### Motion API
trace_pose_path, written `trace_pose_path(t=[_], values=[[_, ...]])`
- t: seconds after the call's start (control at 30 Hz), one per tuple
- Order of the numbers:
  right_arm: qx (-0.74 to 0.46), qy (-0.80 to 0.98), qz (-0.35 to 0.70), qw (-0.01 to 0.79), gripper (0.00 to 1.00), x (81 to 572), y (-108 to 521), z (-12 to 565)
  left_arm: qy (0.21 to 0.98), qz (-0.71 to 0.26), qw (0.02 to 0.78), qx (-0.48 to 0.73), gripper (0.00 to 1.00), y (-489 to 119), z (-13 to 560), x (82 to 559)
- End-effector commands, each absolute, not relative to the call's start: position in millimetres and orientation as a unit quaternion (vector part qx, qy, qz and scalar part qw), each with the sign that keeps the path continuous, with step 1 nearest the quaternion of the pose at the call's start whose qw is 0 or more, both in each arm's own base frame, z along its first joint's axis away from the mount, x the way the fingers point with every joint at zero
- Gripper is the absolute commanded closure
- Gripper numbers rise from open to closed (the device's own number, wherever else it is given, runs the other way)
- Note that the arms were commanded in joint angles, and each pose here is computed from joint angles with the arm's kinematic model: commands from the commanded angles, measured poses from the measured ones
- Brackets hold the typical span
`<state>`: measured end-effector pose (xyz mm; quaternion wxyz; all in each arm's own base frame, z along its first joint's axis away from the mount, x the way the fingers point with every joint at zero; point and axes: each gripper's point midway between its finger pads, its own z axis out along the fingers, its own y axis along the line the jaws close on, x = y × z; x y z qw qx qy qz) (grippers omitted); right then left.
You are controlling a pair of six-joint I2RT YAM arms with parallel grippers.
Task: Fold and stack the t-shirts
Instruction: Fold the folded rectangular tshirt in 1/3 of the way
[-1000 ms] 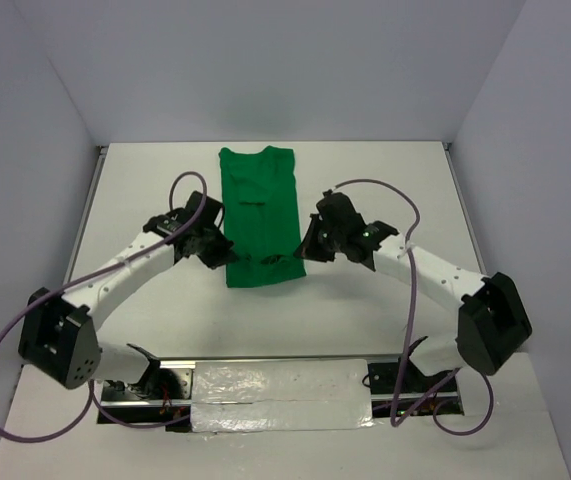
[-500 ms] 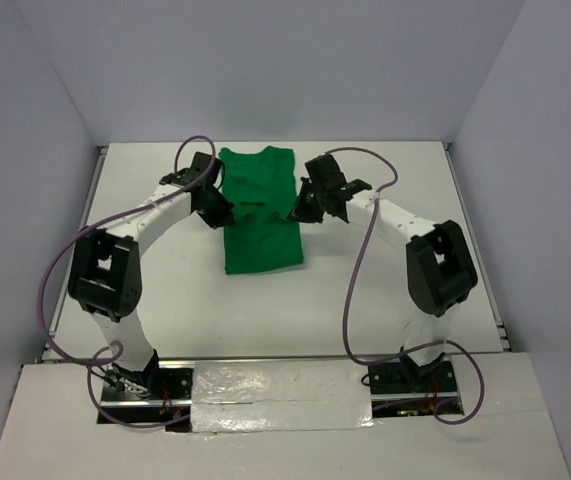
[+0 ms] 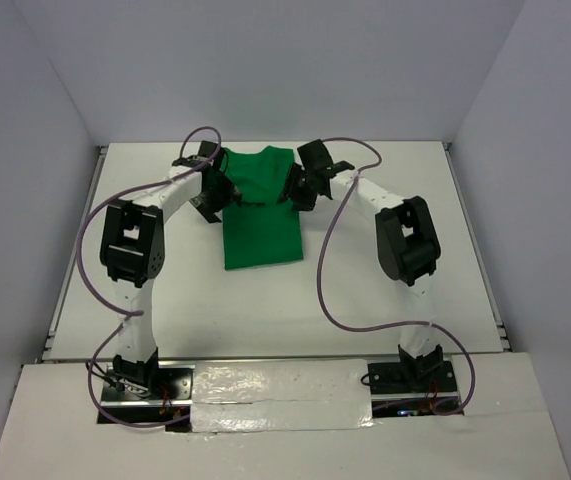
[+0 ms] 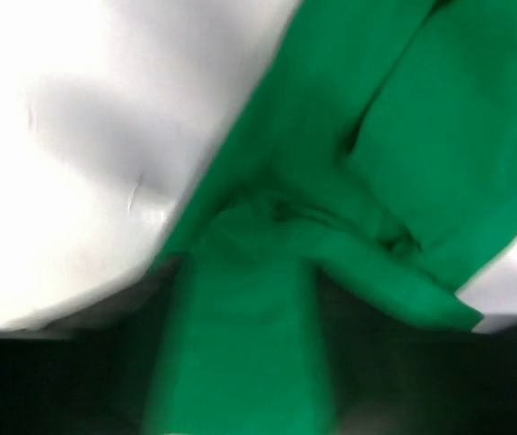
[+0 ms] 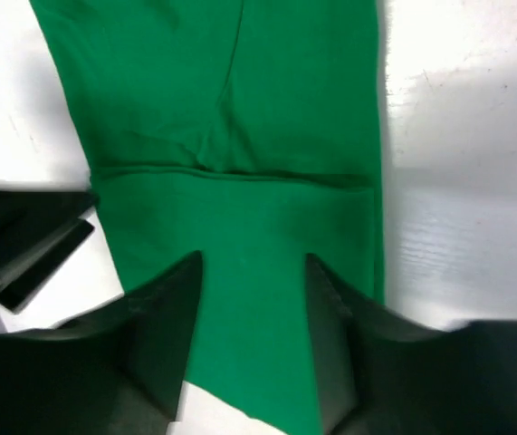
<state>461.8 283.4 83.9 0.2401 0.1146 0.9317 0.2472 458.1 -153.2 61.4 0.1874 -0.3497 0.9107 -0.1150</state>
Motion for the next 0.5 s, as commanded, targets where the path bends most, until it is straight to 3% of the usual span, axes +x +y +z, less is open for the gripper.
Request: trace_pose_path(t=[0.0,0.03,0.27,0.47], values=[[0.107,0.926,0.247,0.263,0.42,470,281,108,0.913,-0.07,0.189,-0.356,0.15,-135,65,468],[0.107,0.924,0.241,0.279,0.35,470,275,116,0.909,-0.066,0.21,-0.354,0.01,-130,79,471],[0.104,0.912,0.227,0.327,0.32,440,243,159,0.877,-0.056,0.317,-0.357,0.01,-99,174,445],[0.11,0.906,0.293,0.285,0.33,365,236,143,0.889,-0.123,0.312,-0.313,0.02,-114,177,376]])
